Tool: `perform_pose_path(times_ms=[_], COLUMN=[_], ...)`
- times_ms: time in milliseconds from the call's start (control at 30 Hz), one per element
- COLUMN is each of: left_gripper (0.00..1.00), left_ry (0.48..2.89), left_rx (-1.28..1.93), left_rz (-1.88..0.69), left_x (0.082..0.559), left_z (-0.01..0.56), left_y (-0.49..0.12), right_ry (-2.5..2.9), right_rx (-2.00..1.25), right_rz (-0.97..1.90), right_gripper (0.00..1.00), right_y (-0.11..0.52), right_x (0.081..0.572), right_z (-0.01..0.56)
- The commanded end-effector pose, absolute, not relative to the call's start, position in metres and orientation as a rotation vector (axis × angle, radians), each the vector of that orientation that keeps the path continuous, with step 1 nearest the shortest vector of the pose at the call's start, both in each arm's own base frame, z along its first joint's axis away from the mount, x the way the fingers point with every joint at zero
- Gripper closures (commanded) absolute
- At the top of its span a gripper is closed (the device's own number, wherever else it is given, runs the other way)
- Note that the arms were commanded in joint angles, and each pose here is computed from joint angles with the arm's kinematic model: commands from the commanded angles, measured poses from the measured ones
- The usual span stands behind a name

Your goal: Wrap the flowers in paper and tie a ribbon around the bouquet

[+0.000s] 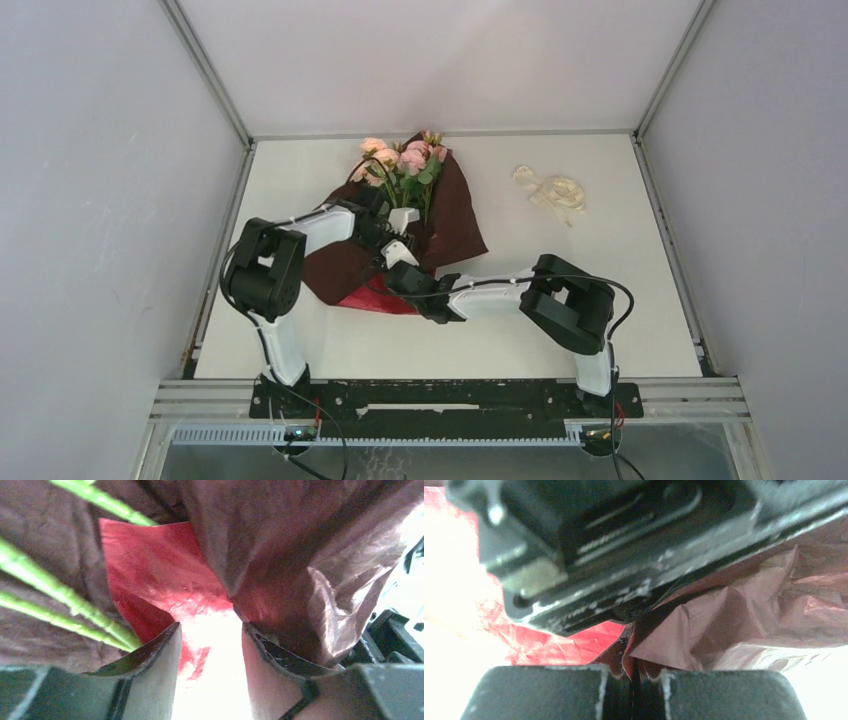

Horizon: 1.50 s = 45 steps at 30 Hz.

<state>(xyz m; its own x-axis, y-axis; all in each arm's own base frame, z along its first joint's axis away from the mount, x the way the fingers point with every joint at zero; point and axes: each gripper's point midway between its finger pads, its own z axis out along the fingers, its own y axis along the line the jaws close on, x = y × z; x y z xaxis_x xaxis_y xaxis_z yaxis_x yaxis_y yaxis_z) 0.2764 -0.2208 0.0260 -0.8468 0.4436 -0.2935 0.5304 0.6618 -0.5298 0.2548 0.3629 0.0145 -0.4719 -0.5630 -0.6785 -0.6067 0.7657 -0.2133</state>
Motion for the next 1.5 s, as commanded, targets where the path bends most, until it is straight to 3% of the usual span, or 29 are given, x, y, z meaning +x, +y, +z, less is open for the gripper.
perform_pose_path(times_ms=[0,233,433,767,900,1267,1367,1467], left_gripper=[0.44,0.31,0.13,0.08,0.01,0.07,0.19,0.38], left_ry=[2.623,2.451,2.409,2.376,2.435,2.484,2.502,2.523], left_rx=[0.754,0.811,0.829,0.948,1.016,1.070,1.069,1.076], left_rz=[-1.014,-0.827,-0.935,-0.978,-0.849,-0.646,-0.683,-0.760], left_x=[0.293,0.325,0.332,0.328,0.324,0.328,0.326,0.315], left_z=[0.065,0.120,0.141,0.140,0.119,0.087,0.084,0.083], left_y=[-0.221,-0.199,-0.227,-0.260,-0.261,-0.256,-0.259,-0.264], right_ry=[2.180,2.207,2.192,2.200,2.198,2.204,2.207,2.205], right_rx=[-0.892,-0.934,-0.960,-0.995,-0.997,-1.014,-1.016,-1.020], right_rz=[0.128,0.068,0.054,0.026,0.018,-0.014,-0.025,-0.035], right_gripper=[0.95,0.95,0.94,0.93,0.93,0.93,0.93,0.93], right_y=[0.379,0.375,0.380,0.375,0.375,0.370,0.368,0.367], right_x=[0.254,0.248,0.245,0.242,0.242,0.241,0.241,0.241], right_z=[0.013,0.002,0.002,-0.005,-0.007,-0.011,-0.012,-0.012])
